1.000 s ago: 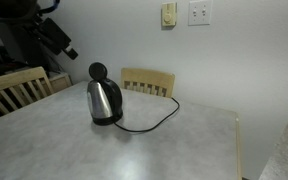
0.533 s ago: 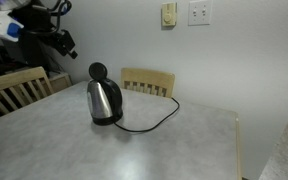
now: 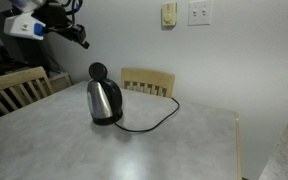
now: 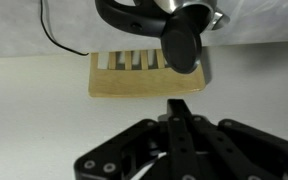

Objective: Close the kettle

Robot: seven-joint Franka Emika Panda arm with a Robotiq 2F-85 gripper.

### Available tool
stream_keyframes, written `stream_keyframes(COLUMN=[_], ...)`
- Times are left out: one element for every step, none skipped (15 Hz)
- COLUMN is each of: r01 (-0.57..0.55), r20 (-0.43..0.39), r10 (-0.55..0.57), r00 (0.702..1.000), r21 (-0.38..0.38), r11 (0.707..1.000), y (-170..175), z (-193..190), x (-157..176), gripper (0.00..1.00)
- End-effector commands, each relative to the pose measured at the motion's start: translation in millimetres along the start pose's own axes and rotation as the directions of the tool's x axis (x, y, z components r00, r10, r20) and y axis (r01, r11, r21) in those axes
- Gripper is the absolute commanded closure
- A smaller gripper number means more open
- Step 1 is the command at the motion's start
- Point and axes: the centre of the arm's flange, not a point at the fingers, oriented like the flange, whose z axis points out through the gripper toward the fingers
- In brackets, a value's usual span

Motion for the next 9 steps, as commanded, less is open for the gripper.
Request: stream_keyframes(r01=[-0.072,-0.089,-0.106,-0.118,-0.123,-0.127,-0.124,-0.119,-0.119], r20=[0.033,0.068,0.091,0.119,0.142,0.159,0.173,0.184,0.191], r10=[0.075,0.095,0.114,0.129,0.136,0.138,0.134,0.126,0.124], r00=[0.997,0.993,0.989,0.984,0.98,0.978,0.976,0.975,0.974], r21=[-0.071,-0.078,-0.092,-0.093,-0.09,-0.08,-0.068,-0.05,-0.039], r11=[0.995,0.993,0.99,0.989,0.988,0.989,0.99,0.992,0.992], y=[9.6,15.5,21.0,26.7,30.0,30.7,29.6,26.3,22.6], z=[24.9,32.2,38.7,46.8,53.3,59.4,64.6,69.3,73.5], x=[14.1,15.1,15.3,15.3,15.3,15.9,16.8,18.6,20.2], gripper=[1.0,1.0,1.0,1.0,1.0,1.0,1.0,1.0,1.0])
